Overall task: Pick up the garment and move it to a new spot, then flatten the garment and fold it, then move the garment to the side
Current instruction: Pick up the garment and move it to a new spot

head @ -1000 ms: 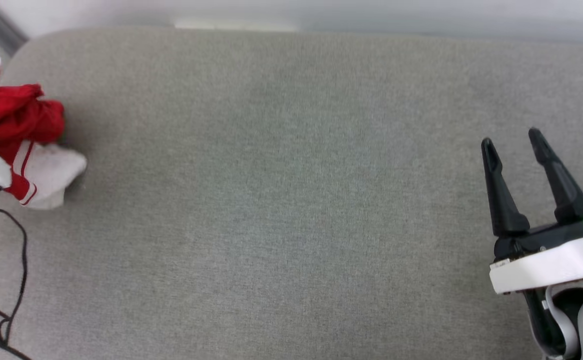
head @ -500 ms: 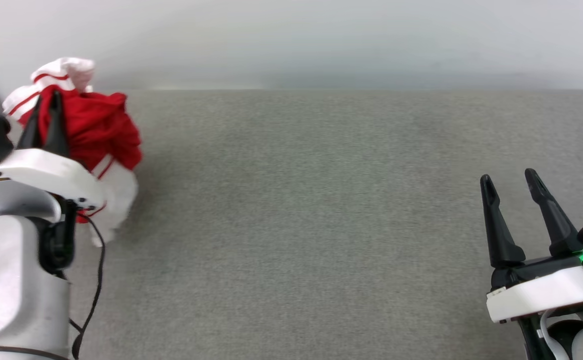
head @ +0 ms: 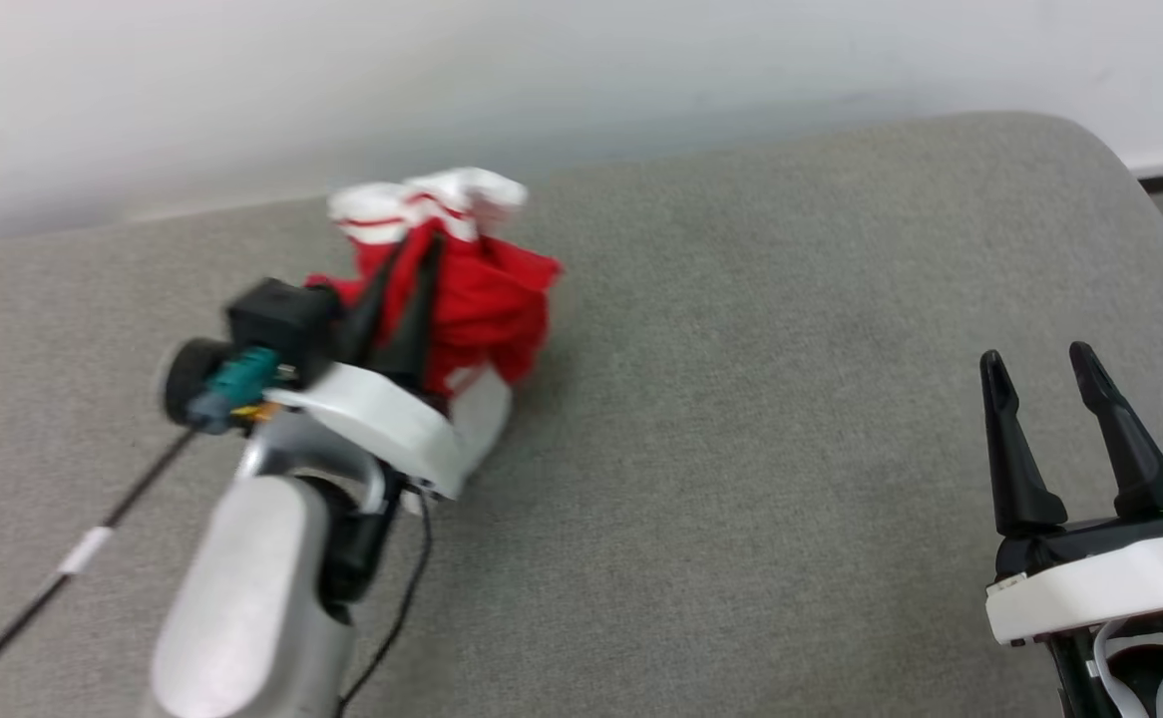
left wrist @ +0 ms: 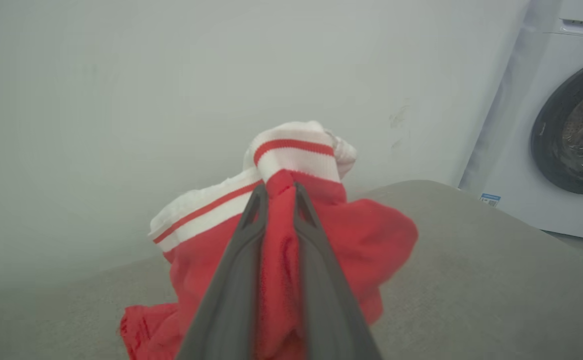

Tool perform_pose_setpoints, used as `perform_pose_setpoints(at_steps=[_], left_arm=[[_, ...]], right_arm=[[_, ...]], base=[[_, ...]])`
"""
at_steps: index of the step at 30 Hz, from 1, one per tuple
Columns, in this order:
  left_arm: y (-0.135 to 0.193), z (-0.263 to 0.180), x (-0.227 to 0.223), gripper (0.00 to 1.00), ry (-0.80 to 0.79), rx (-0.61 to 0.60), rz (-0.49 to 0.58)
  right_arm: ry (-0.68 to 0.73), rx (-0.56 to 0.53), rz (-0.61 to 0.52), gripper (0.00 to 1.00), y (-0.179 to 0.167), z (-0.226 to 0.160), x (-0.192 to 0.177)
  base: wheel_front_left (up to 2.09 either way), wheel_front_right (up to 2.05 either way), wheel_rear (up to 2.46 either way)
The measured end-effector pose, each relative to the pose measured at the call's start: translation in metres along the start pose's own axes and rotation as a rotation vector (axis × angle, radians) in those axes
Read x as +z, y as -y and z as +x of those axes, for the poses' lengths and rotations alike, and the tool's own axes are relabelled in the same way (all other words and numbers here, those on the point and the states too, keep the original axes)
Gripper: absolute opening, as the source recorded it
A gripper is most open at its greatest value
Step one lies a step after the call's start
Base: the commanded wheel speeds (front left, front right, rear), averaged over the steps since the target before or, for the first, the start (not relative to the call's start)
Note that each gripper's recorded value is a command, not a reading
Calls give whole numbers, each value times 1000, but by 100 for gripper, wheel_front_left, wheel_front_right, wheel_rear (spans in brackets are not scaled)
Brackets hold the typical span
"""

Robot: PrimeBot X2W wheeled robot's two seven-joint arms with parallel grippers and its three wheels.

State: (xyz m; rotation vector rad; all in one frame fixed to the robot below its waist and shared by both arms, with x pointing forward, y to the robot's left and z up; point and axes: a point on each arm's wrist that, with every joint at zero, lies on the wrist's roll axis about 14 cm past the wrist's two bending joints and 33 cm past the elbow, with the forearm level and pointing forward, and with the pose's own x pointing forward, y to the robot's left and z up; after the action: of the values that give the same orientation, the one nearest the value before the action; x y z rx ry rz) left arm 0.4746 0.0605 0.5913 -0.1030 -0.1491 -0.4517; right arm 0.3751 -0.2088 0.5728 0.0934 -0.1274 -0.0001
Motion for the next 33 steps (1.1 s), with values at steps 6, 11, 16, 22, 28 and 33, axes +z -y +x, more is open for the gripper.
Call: perform_pose_setpoints(at_steps=[6, 11, 16, 22, 28, 33], left_arm=[[57, 3, -65, 0, -158, -151, -71], [94, -18, -121, 0, -312, -246, -125], [116, -36, -145, 0, -389, -304, -145], [126, -44, -135, 100, -369, -324, -144], [122, -37, -89, 100, -198, -285, -131], [98, -40, -49, 100, -51, -168, -108]], right_arm=[[-63, -36, 7, 100, 11, 1, -24], [-109, -49, 18, 100, 14, 2, -42], [-117, -48, 28, 100, 13, 5, -48], [-95, -32, 32, 100, 8, 5, -41], [-82, -14, 22, 100, 2, -3, -31], [-77, 21, 24, 100, -10, -8, -24]], base=[[0, 0, 0], [0, 0, 0], [0, 0, 0], [0, 0, 0], [0, 0, 0], [0, 0, 0]])
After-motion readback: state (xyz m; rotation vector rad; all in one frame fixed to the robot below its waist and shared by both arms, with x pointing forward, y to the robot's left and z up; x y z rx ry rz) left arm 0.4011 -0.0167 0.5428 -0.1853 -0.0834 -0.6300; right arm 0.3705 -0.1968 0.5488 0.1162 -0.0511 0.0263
